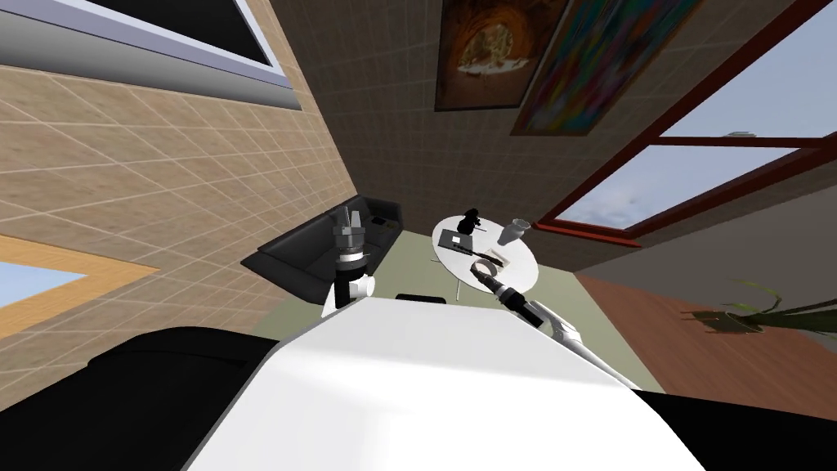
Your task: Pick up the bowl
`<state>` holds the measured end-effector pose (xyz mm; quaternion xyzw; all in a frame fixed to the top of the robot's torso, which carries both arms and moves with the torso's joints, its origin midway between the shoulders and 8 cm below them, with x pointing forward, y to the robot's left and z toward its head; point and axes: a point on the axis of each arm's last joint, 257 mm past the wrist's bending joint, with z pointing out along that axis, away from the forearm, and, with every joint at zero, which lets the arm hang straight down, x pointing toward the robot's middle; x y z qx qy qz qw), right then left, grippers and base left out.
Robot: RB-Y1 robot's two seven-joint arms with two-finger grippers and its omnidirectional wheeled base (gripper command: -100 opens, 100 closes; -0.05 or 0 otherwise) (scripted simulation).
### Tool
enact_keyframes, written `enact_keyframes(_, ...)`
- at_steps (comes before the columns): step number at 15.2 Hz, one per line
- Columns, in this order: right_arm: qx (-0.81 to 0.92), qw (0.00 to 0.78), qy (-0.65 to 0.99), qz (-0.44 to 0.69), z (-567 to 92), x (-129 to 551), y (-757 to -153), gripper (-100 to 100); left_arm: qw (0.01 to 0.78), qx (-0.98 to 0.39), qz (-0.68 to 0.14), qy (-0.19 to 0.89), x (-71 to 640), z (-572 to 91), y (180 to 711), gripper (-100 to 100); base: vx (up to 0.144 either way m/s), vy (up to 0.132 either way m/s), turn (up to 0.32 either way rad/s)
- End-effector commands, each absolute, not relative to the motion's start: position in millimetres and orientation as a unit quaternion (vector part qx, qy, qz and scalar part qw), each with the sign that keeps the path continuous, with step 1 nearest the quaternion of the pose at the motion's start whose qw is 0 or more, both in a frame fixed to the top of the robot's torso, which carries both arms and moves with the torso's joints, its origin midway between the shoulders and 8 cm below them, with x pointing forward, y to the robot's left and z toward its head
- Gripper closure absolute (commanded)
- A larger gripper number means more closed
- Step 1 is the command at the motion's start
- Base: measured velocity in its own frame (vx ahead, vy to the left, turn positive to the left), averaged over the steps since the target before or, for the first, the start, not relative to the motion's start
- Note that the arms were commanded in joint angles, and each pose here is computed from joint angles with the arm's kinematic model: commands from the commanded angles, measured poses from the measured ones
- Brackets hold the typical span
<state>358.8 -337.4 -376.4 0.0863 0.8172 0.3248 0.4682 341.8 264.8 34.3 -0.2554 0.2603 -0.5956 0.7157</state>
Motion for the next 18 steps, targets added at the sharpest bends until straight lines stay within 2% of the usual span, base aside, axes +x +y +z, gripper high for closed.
enact_keyframes(1, 0.076, 0.449, 0.837, 0.303, -391.9, 349.7, -355.4, -100, 0.716, -0.255, -0.596, 0.260, 341.8, 34.3, 264.8, 0, -0.004, 0.008, 0.262)
enact_keyframes(7, 0.065, 0.409, 0.875, 0.252, -423.8, 325.8, -401.1, -100, 0.716, -0.255, -0.596, 0.260, 341.9, 34.4, 264.7, 0, -0.004, 0.001, 0.275)
enact_keyframes(10, 0.059, 0.390, 0.890, 0.228, -435.8, 313.4, -422.7, -100, 0.716, -0.255, -0.596, 0.260, 341.8, 34.3, 264.8, 0, -0.002, 0.000, 0.110)
enact_keyframes(15, 0.052, 0.349, 0.919, 0.178, -456.9, 284.1, -470.0, -100, 0.716, -0.255, -0.596, 0.260, 341.9, 34.4, 264.7, 0, -0.003, 0.002, 0.323)
enact_keyframes(18, 0.050, 0.328, 0.931, 0.154, -465.3, 267.8, -492.9, -100, 0.716, -0.255, -0.596, 0.260, 341.8, 34.3, 264.8, 0, 0.001, 0.002, 0.092)
